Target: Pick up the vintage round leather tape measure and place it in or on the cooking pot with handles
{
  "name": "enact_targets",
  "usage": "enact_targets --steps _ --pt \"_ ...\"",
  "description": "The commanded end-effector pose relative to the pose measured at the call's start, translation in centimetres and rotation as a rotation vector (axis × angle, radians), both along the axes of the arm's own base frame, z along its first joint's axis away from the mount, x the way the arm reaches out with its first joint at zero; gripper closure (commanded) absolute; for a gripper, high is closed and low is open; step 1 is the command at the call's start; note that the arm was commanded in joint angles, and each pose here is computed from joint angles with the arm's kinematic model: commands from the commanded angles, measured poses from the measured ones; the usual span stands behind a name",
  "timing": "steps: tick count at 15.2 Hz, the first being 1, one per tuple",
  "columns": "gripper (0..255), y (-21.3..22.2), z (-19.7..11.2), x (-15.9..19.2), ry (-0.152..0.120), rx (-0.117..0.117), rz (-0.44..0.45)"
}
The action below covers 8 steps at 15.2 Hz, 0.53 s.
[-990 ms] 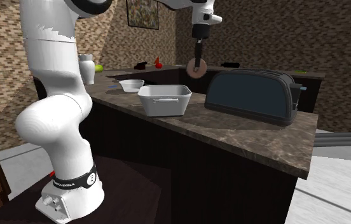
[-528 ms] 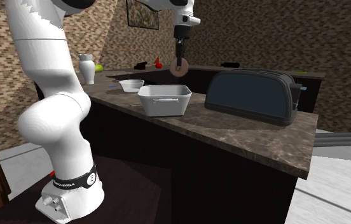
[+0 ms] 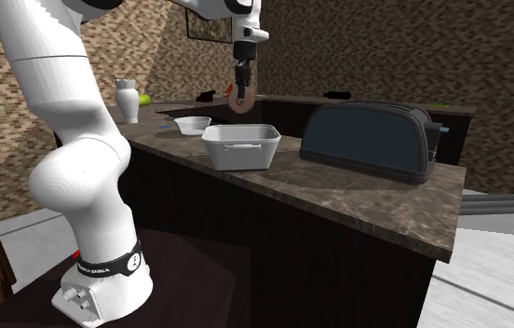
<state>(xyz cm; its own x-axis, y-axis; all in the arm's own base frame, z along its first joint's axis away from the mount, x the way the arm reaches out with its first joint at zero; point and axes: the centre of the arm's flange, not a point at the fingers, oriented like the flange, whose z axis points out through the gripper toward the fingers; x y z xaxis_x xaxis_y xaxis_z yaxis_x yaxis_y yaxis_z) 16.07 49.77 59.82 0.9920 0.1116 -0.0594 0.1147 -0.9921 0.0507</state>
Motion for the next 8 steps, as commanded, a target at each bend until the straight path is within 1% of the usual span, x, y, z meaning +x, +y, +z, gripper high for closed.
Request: enact_targets --steps 1,8 --pt "255 0.0 -1.0 -0.1 0.000 0.000 -0.001" --pt "255 0.0 -4.7 -0.1 0.000 0.000 -0.001"
